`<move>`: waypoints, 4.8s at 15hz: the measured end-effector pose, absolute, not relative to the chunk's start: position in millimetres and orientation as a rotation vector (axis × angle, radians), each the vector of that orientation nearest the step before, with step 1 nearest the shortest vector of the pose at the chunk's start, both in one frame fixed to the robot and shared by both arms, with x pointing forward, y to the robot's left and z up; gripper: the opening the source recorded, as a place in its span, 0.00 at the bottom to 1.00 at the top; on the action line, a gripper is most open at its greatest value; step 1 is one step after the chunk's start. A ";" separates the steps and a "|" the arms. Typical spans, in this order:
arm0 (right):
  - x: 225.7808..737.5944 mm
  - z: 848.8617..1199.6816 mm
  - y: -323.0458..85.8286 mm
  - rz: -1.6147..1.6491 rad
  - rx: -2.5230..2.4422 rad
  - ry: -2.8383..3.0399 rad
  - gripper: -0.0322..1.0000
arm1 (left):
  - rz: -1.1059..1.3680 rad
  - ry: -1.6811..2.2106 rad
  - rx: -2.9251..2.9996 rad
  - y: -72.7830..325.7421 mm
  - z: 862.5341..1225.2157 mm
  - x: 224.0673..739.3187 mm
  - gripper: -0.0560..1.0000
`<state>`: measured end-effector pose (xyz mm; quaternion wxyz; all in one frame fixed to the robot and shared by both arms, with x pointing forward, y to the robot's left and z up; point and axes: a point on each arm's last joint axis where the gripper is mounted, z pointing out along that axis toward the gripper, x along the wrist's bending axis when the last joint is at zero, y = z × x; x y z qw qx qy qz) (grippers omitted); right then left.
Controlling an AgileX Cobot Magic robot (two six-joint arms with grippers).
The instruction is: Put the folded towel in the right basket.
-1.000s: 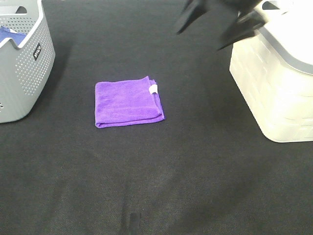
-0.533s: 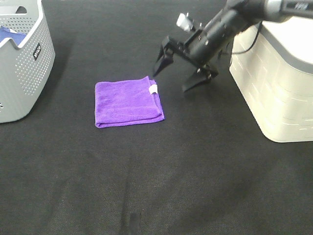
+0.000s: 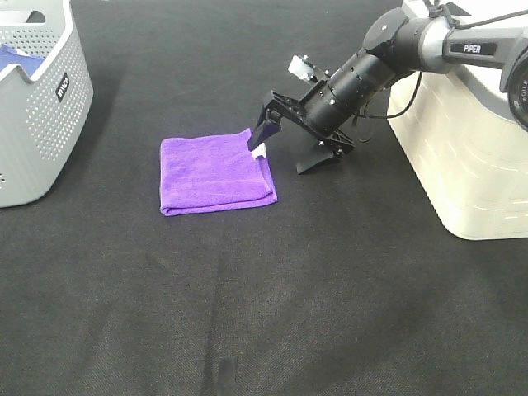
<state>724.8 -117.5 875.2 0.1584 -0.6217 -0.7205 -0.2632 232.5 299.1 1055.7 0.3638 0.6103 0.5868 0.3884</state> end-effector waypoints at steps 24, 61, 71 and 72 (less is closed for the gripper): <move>707.7 1104.0 -84.3 -1.285 -1.550 -2.374 0.11 | 0.999 1.510 1.570 299.1 1055.7 232.5 0.99; 305.8 1146.2 -293.7 -1.227 -2.405 -2.579 0.98 | 0.999 1.510 1.570 299.1 1055.7 232.5 0.99; 226.7 1055.2 -299.3 -1.512 -2.422 -2.598 0.98 | 0.999 1.510 1.570 299.1 1055.7 232.5 0.99; 226.7 1055.2 -299.3 -1.512 -2.422 -2.598 0.98 | 0.999 1.510 1.570 299.1 1055.7 232.5 0.99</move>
